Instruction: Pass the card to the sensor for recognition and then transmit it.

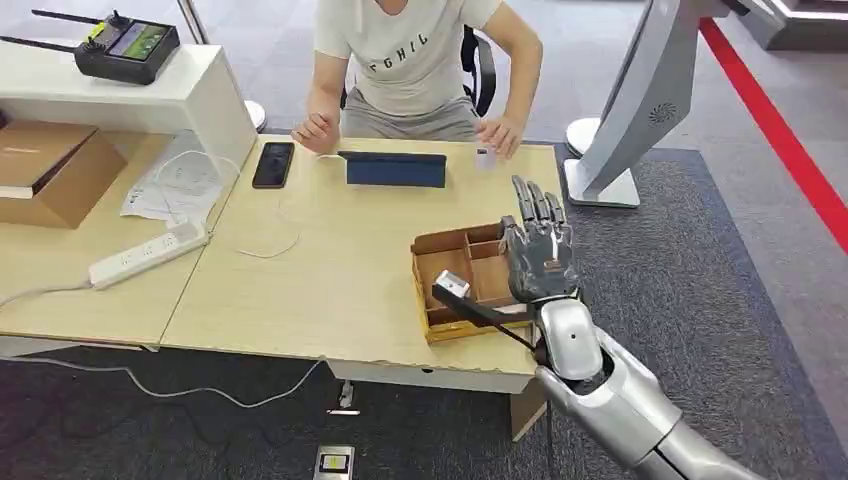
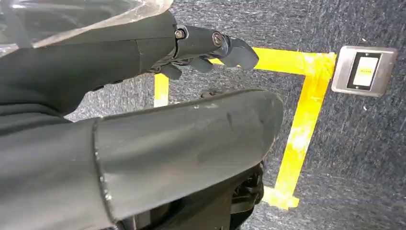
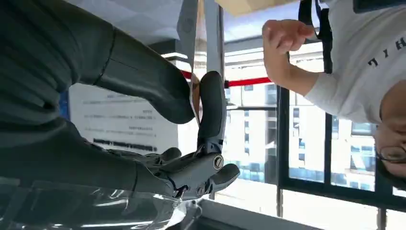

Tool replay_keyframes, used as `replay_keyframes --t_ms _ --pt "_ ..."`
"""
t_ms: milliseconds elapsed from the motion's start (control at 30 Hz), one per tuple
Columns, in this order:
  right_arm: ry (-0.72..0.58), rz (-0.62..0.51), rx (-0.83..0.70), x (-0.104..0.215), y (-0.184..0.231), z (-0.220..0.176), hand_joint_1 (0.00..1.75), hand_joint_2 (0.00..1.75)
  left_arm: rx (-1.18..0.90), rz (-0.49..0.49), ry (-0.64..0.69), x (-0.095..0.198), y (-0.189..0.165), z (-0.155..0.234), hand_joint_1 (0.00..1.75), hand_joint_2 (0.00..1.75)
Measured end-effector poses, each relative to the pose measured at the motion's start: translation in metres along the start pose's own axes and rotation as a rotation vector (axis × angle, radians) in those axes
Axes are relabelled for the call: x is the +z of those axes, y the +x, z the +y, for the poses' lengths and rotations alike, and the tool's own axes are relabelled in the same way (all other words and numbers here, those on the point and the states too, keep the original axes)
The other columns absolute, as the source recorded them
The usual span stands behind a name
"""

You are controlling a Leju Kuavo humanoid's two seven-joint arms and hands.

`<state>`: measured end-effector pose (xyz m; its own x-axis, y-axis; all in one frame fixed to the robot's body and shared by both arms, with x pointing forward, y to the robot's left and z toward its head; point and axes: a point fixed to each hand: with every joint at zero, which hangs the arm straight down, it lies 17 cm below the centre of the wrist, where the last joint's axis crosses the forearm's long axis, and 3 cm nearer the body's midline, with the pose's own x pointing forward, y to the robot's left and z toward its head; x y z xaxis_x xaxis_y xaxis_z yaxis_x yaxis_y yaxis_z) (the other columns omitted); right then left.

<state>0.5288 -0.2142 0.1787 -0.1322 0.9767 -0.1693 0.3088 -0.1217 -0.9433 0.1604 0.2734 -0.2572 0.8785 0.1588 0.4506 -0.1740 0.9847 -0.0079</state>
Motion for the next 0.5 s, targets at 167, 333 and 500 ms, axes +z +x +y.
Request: replay_keyframes --t_ms 167,333,500 --pt "-0.066 -0.062 0.051 -0.053 0.018 -0.046 1.75 1.75 -0.021 -0.011 -0.011 -0.003 0.013 -0.004 0.0 0.0" --pt "-0.078 -0.072 0.07 -0.09 0.028 -0.068 1.75 1.75 -0.022 0.004 -0.013 -0.002 0.008 -0.006 0.0 0.0" --pt "-0.047 -0.079 0.085 -0.105 0.039 -0.064 1.75 1.75 -0.009 0.021 -0.003 0.0 -0.002 -0.005 0.0 0.0"
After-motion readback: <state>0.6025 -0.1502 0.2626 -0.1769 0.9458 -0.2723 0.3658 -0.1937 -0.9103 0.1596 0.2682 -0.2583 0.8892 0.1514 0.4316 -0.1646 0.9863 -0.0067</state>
